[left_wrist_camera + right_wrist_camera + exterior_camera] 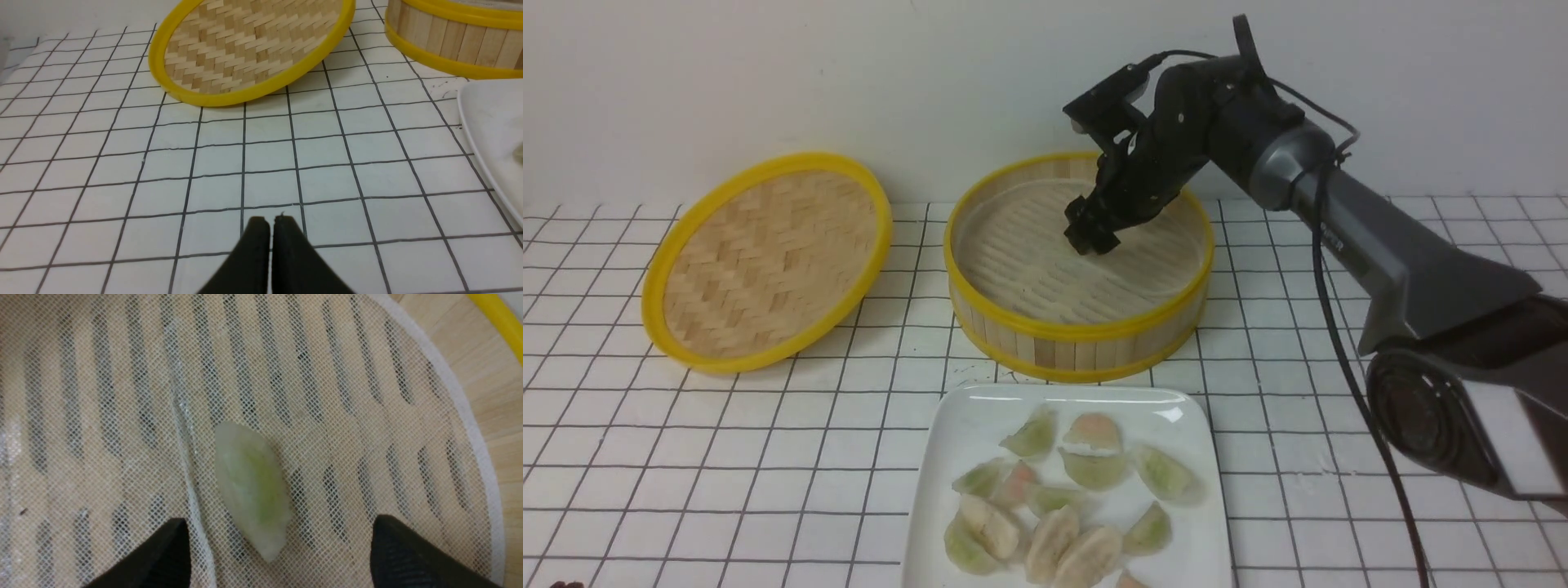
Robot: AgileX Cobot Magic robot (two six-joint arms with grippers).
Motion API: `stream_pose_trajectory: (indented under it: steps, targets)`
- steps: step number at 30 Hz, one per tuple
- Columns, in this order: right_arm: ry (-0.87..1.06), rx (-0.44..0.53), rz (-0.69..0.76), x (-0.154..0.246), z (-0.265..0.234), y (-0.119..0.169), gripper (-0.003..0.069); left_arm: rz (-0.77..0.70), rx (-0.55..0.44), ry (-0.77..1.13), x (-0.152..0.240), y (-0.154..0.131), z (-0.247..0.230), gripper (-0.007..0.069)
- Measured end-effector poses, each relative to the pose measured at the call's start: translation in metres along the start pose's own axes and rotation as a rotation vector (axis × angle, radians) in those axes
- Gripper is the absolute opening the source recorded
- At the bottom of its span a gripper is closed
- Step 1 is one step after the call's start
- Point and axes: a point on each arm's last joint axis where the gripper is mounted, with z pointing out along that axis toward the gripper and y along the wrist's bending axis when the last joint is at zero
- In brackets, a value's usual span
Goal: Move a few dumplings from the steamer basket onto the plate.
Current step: Use the right arm to grab a dumpling from inside the steamer
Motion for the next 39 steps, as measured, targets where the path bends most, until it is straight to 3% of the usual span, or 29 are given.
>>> stream_pose_trajectory:
  steps: [9,12,19,21,31,39]
  targets:
    - [-0.015,-0.046,-0.056,0.006,0.017,0.005,0.052,0.0,0.0,0.0,0.0,0.0,0.0,-0.0006]
    - [-0.02,-0.057,-0.064,0.006,0.018,0.005,0.0453,0.0,0.0,0.0,0.0,0.0,0.0,-0.0006]
    - [0.001,-0.1,-0.062,0.008,0.018,0.009,0.01,0.0,0.0,0.0,0.0,0.0,0.0,-0.0006]
    - [0.004,-0.1,-0.044,0.008,0.016,0.009,0.0046,0.0,0.0,0.0,0.0,0.0,0.0,-0.0006]
    - [0.03,-0.119,0.013,-0.005,-0.013,0.008,0.0006,0.0,0.0,0.0,0.0,0.0,0.0,-0.0006]
    - [0.025,-0.053,0.125,-0.011,-0.028,0.002,0.0006,0.0,0.0,0.0,0.0,0.0,0.0,-0.0006]
